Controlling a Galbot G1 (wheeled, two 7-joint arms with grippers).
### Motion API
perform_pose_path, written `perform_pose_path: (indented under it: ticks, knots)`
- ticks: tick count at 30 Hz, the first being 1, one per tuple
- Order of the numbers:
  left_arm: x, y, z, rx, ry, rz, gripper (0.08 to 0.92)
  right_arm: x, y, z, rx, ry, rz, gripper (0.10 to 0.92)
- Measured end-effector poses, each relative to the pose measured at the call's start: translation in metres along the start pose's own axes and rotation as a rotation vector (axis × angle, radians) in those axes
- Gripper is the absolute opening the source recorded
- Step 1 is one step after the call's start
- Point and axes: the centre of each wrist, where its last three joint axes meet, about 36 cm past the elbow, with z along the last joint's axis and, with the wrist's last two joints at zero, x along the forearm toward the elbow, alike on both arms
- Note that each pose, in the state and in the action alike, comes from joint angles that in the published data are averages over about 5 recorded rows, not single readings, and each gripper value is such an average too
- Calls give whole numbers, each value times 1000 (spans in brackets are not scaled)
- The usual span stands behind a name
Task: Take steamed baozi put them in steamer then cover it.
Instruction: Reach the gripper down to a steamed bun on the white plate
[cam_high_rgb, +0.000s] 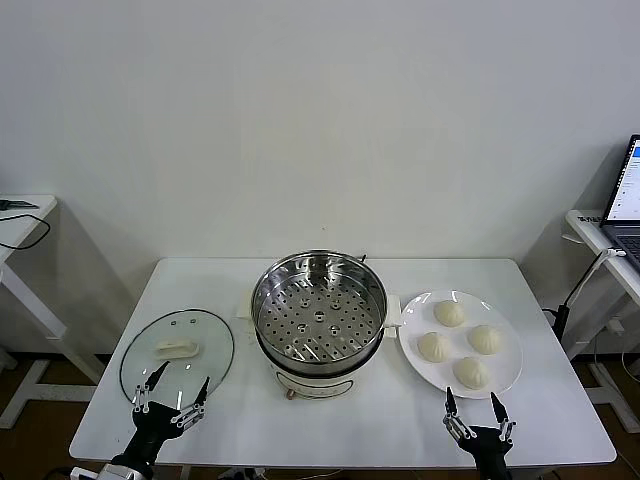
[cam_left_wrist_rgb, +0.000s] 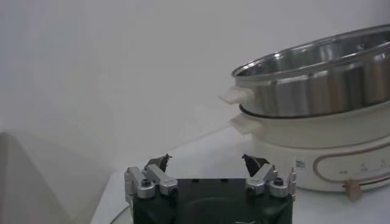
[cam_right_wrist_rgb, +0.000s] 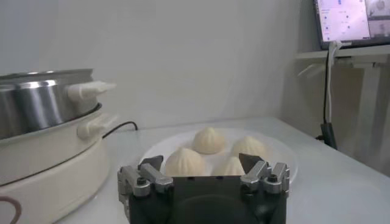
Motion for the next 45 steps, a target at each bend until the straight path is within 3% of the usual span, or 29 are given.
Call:
perform_pose_path:
  ticks: [8, 15, 21, 27, 34, 45]
  knots:
    - [1, -3, -5, 8, -25, 0, 823, -63, -14, -30, 31, -53, 20, 823]
    - [3, -3, -11, 9, -43, -6, 823, -158, -25, -66, 51, -92, 13, 823]
    - [6, -3, -14, 9, -47, -13, 823, -239, -39, -101, 100, -68, -59, 823]
    - [7, -4, -19, 9, -59, -14, 823, -300, -62, -136, 247, 3, -267, 823]
    - [7, -4, -23, 11, -63, -17, 823, -355, -91, -178, 498, 116, -611, 823]
    - [12, -8, -26, 24, -59, -28, 823, -419, -116, -229, 903, 442, -1035, 823]
